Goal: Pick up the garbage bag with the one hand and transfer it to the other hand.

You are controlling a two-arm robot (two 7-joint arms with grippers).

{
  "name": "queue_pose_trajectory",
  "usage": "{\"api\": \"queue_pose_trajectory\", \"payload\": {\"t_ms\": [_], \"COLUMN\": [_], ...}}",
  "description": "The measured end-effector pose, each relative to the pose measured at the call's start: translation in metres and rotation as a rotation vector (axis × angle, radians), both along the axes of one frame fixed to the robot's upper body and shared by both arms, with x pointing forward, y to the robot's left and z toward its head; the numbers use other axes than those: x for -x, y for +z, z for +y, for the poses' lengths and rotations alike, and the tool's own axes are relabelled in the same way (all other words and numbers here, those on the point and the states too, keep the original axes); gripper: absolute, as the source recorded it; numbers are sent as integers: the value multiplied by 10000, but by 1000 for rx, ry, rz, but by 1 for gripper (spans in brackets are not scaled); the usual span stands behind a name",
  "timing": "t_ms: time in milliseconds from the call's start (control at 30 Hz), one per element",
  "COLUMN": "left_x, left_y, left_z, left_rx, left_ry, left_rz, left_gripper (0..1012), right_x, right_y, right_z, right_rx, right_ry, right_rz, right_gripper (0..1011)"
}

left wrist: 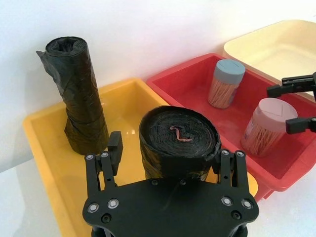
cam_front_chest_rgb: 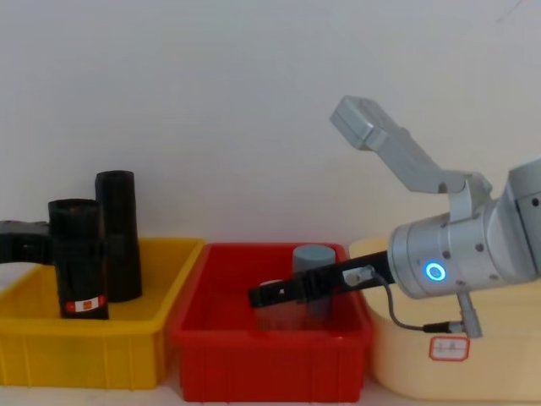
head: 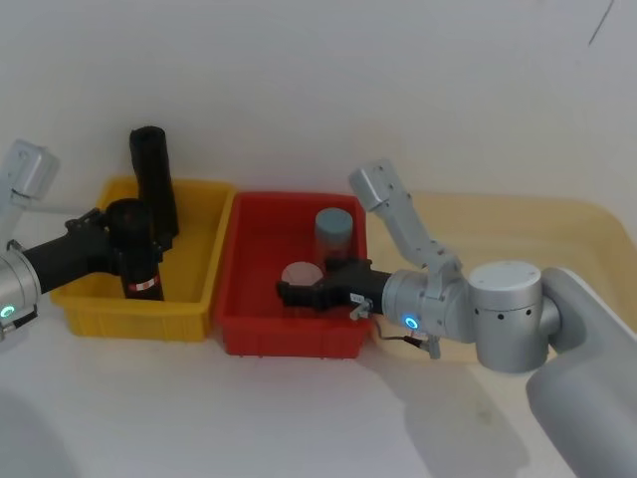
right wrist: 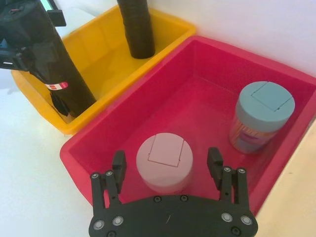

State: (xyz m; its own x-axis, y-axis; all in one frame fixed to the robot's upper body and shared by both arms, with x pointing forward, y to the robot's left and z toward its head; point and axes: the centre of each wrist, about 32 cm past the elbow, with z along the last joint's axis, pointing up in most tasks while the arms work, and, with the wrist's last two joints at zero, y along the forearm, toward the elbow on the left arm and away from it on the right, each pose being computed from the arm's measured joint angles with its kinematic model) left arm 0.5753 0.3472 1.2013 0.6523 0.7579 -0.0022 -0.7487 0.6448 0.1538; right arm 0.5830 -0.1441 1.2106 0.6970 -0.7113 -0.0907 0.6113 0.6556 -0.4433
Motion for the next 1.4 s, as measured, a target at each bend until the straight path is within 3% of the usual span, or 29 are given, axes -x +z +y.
{"api": "queue_pose_trajectory", "payload": {"t_ms": [567, 867, 1000, 1400], "left_x": [1, 1, 1, 1], "left_y": [0, 0, 1, 0], "left_z": [4, 3, 4, 3], "left_rx": [-1, -1, -1, -1], "left_ry": [4, 4, 4, 4], "left_rz": [0, -1, -1, -1], "left_gripper": [1001, 1001, 926, 629], "right_x": [-35, -42, -44, -47], "right_y": [-59, -72, -74, -78], "right_z": [56, 66, 67, 73], "right_rx": [3, 4, 4, 4], "right_ry": [-5, -8, -9, -10], "right_rz": [4, 4, 4, 4], "right_gripper": [991, 794, 666, 666]}}
